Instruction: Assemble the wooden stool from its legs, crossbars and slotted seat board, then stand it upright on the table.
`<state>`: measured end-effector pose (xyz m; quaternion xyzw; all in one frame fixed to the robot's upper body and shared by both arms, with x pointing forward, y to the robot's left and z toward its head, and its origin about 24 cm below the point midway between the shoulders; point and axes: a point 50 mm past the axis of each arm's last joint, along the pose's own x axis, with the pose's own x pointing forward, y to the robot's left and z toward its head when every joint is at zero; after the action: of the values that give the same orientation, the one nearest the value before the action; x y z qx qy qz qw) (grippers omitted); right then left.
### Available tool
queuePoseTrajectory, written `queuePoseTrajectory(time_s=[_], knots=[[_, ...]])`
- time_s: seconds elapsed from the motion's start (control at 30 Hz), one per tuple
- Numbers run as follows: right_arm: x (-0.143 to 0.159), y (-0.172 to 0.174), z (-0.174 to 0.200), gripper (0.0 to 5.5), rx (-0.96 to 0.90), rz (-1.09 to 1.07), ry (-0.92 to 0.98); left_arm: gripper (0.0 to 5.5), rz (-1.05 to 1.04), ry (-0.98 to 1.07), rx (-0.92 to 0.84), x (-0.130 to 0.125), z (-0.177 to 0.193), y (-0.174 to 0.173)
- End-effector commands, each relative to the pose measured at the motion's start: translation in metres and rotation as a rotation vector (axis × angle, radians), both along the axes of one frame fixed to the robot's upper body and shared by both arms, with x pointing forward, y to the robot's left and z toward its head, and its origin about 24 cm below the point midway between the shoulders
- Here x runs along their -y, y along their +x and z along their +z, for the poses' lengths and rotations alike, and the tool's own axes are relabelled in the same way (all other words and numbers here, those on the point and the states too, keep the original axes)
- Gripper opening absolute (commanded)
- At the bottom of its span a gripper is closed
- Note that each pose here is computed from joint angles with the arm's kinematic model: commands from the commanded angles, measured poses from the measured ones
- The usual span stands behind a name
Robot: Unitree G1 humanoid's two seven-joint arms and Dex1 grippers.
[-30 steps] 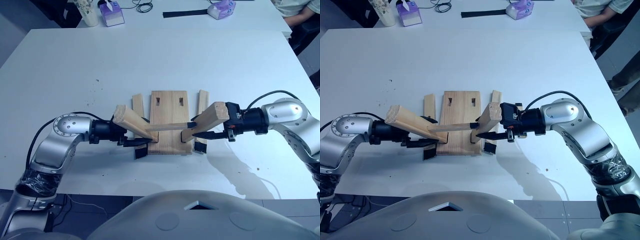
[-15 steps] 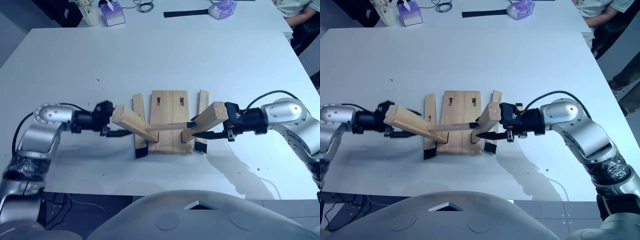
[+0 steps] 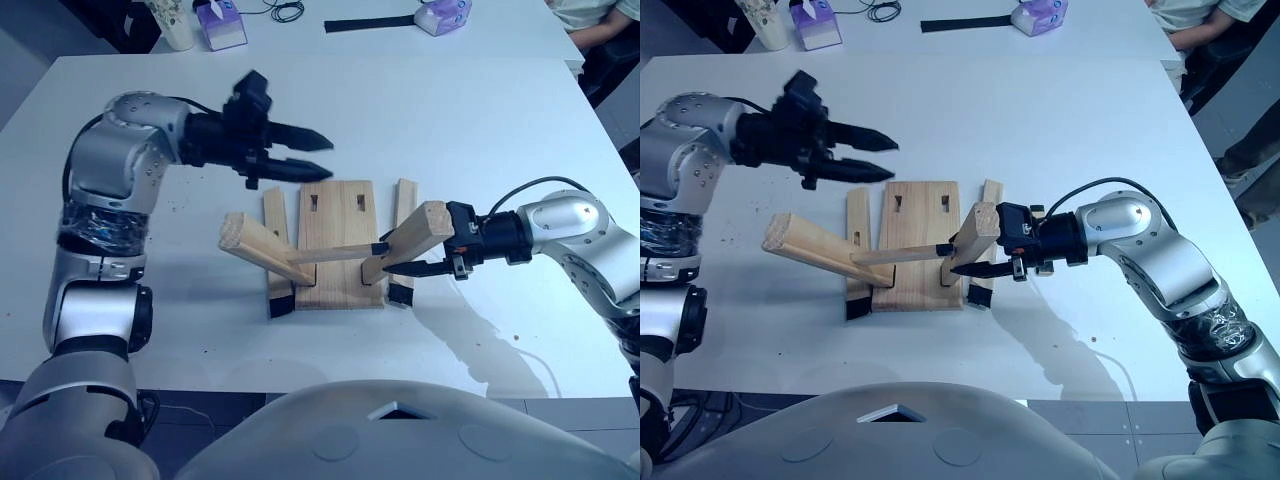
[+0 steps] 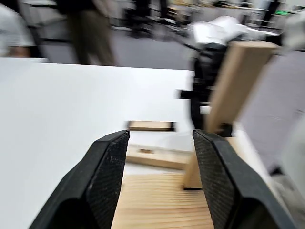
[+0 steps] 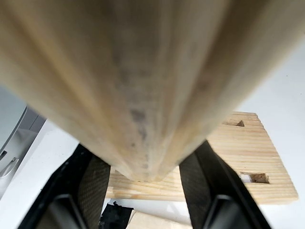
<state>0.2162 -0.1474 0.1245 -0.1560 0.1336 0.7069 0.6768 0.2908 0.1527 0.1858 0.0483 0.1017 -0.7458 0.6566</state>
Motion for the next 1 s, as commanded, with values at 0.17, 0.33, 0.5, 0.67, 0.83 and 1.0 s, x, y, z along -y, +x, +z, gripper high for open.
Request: queuePoseTrajectory(time_s=[0.17, 0.33, 0.5, 0.67, 0.83, 1.0], knots=[[0.007, -0.002, -0.037, 2.01, -0.132, -0.024, -0.164, 2.46, -0.258, 0.033, -0.043, 0.035, 0.003, -0.013], [0.004, -0.002, -0.036, 2.01, -0.134, -0.011, -0.159, 2.46, -0.259, 0.033, -0.047, 0.042, -0.005, -0.016], [0.004, -0.003, -0.037, 2.01, -0.137, -0.006, -0.162, 2.46, -0.26, 0.014, -0.089, 0.041, -0.007, -0.02], [0.004, -0.004, -0.038, 2.01, -0.143, 0.007, -0.169, 2.46, -0.253, 0.135, -0.119, 0.041, -0.051, -0.031], [0.003, -0.003, -0.038, 2.01, -0.141, 0.024, -0.177, 2.46, -0.243, 0.283, -0.155, 0.031, -0.102, -0.039], [0.004, 0.0, -0.036, 2.01, -0.136, 0.028, -0.181, 2.46, -0.194, 0.158, -0.198, 0.037, -0.086, -0.033]])
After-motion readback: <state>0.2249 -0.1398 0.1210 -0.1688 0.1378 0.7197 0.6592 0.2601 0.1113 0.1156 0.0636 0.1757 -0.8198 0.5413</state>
